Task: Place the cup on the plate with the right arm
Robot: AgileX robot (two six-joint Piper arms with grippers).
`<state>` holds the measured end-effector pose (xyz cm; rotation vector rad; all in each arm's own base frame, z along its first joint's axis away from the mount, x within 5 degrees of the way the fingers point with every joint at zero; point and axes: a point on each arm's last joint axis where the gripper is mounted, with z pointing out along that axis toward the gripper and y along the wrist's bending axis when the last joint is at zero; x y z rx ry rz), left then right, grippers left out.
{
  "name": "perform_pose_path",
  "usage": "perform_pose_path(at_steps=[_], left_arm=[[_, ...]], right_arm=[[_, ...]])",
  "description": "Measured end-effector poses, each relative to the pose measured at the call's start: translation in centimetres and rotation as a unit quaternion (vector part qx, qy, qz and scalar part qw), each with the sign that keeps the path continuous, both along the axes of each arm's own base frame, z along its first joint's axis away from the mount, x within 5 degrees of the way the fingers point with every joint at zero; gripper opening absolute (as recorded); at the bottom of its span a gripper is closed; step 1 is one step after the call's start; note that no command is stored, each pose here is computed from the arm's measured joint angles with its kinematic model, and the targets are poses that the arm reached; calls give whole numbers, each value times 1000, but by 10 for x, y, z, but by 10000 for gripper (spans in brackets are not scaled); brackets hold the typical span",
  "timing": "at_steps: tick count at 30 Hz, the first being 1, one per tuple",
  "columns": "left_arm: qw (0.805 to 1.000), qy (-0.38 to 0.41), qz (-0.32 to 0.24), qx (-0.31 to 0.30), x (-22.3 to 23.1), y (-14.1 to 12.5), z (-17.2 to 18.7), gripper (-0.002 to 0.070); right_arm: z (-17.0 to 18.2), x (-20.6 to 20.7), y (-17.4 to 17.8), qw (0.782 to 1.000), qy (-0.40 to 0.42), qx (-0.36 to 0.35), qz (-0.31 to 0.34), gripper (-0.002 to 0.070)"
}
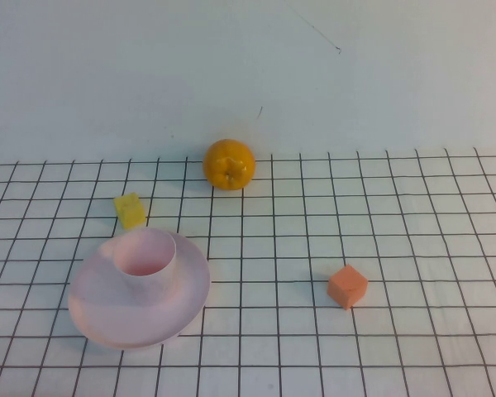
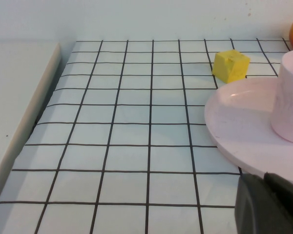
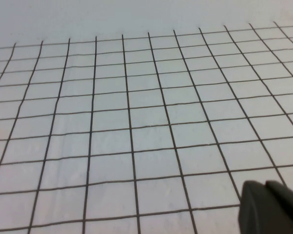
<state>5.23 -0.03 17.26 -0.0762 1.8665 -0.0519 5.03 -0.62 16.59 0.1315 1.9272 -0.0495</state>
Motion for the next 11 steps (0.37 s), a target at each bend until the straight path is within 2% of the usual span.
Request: perform_pose_path(at_steps=[11], left_arm=[[1000,0,0,0,0,0,0,-2]], right_arm=[[0,0,0,1000,0,2,-1,-2]])
